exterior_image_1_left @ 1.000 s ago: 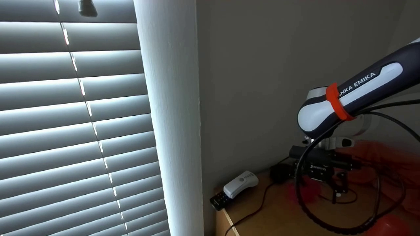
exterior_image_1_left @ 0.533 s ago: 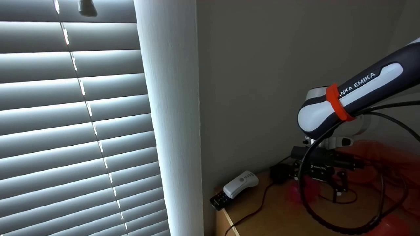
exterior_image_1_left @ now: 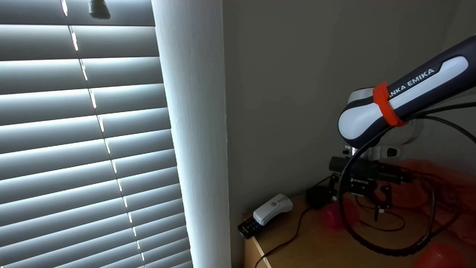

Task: Put the plastic cups in an upside down position

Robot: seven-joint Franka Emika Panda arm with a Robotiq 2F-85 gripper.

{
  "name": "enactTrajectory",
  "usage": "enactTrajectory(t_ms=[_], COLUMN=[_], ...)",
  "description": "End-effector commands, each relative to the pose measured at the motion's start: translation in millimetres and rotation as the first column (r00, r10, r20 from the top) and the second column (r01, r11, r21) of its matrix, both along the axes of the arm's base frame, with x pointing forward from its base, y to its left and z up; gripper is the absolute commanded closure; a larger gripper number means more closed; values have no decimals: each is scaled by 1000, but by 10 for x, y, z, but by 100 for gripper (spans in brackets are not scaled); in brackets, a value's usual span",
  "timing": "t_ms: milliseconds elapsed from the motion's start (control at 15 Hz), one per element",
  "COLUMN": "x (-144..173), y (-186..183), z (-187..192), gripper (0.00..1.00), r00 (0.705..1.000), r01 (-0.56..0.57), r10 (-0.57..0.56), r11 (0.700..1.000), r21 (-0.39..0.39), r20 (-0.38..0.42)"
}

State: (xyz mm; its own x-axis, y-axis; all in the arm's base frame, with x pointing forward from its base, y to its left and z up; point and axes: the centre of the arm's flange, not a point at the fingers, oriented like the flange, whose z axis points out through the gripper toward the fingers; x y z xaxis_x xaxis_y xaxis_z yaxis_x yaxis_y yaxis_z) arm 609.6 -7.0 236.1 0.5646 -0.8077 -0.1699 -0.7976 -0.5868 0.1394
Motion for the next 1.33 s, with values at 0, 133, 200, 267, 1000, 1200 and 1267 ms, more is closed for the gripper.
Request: enactTrajectory(t_ms=[0, 133, 200, 267, 1000, 1200, 1267], x=[-25, 2, 10, 22, 337, 388, 404], y=[22, 18, 18, 12, -143, -125, -117], z=[99, 92, 89, 89, -134, -204, -228], gripper=[0, 0, 0, 0, 0, 0, 0], r00=[1000, 1000, 999, 999, 969, 969, 970], r01=[2, 15, 19, 34, 147, 134, 126], r10=[-2, -15, -20, -35, -163, -151, -143], r11=[1000, 1000, 1000, 999, 985, 986, 987], r21=[12, 20, 25, 28, 95, 101, 98], r20=[16, 25, 28, 36, 186, 194, 195])
